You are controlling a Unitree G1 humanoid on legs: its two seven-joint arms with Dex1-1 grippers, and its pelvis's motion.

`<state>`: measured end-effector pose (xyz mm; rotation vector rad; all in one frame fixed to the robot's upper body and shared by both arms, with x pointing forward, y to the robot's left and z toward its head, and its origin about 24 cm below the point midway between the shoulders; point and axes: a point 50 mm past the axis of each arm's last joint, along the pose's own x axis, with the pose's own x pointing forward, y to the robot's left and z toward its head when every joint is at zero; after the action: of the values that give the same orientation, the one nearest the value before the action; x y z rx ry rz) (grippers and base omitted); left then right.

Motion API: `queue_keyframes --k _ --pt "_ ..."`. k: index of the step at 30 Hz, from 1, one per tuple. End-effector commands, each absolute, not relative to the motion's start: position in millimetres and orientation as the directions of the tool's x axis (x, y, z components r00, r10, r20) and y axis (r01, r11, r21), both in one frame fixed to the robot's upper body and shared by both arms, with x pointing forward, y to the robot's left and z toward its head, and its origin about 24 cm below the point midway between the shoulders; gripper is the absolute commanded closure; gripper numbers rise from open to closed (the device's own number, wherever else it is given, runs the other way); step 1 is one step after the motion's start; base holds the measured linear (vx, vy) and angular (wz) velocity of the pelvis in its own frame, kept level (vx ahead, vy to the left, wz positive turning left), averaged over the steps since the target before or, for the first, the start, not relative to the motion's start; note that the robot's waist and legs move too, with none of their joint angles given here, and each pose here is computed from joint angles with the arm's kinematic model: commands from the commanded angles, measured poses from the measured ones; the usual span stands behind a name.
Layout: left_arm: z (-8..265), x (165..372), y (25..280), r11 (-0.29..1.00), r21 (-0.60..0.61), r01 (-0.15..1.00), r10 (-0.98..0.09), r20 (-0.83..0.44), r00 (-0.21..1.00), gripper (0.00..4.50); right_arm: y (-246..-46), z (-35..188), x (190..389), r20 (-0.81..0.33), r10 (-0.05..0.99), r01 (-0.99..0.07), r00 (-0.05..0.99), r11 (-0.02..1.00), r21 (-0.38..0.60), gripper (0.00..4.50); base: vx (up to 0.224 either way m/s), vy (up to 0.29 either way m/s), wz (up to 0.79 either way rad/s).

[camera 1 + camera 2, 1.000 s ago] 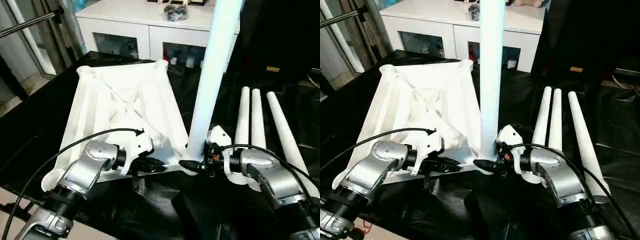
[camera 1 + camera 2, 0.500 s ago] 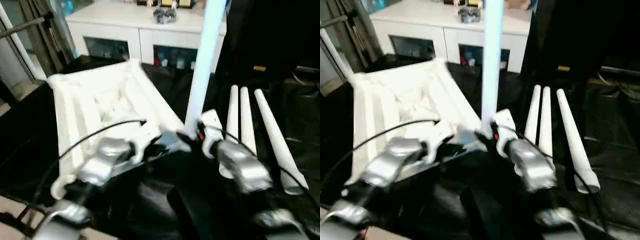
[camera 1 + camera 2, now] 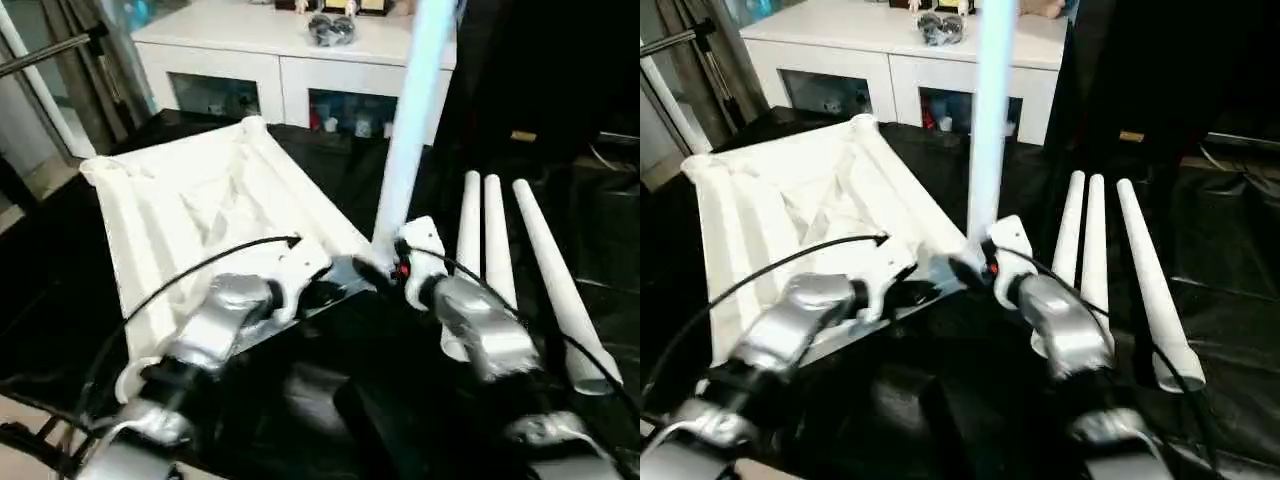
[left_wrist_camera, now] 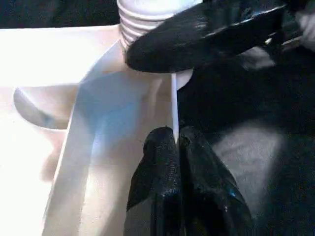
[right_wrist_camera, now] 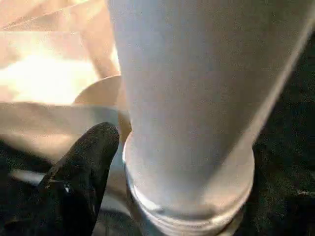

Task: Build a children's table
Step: Rotate leg to tighten

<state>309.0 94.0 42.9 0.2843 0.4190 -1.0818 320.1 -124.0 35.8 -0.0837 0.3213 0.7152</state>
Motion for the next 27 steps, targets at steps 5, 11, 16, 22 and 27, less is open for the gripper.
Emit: queue_keyframes --k 5,11,16,22,27 --pt "60 300 88 0.273 0.048 0.961 -0.877 -0.398 0.269 4.5 -108.2 40 294.1 -0.301 0.851 -0.881 0.43 0.469 0.068 0.7 0.0 0.0 0.0" --pt "59 293 101 0.19 0.028 0.981 -0.885 -0.428 0.184 4.5 -119.6 43 279.7 -0.318 0.901 -0.936 0.296 0.339 0.09 0.97 0.0 0.0 0.0" --pt "59 291 109 0.159 0.022 0.987 -0.883 -0.444 0.152 4.5 -119.8 44 273.9 -0.319 0.916 -0.948 0.245 0.296 0.12 1.38 0.0 0.0 0.0" --pt "60 291 110 0.162 0.021 0.987 -0.886 -0.438 0.155 4.5 -114.6 41 271.4 -0.311 0.923 -0.946 0.228 0.285 0.154 1.73 0.0 0.0 0.0" --pt "62 305 100 0.308 0.046 0.95 -0.864 -0.405 0.3 4.5 -107.3 28 295.8 -0.353 0.786 -0.814 0.507 0.572 0.103 1.78 0.0 0.0 0.0"
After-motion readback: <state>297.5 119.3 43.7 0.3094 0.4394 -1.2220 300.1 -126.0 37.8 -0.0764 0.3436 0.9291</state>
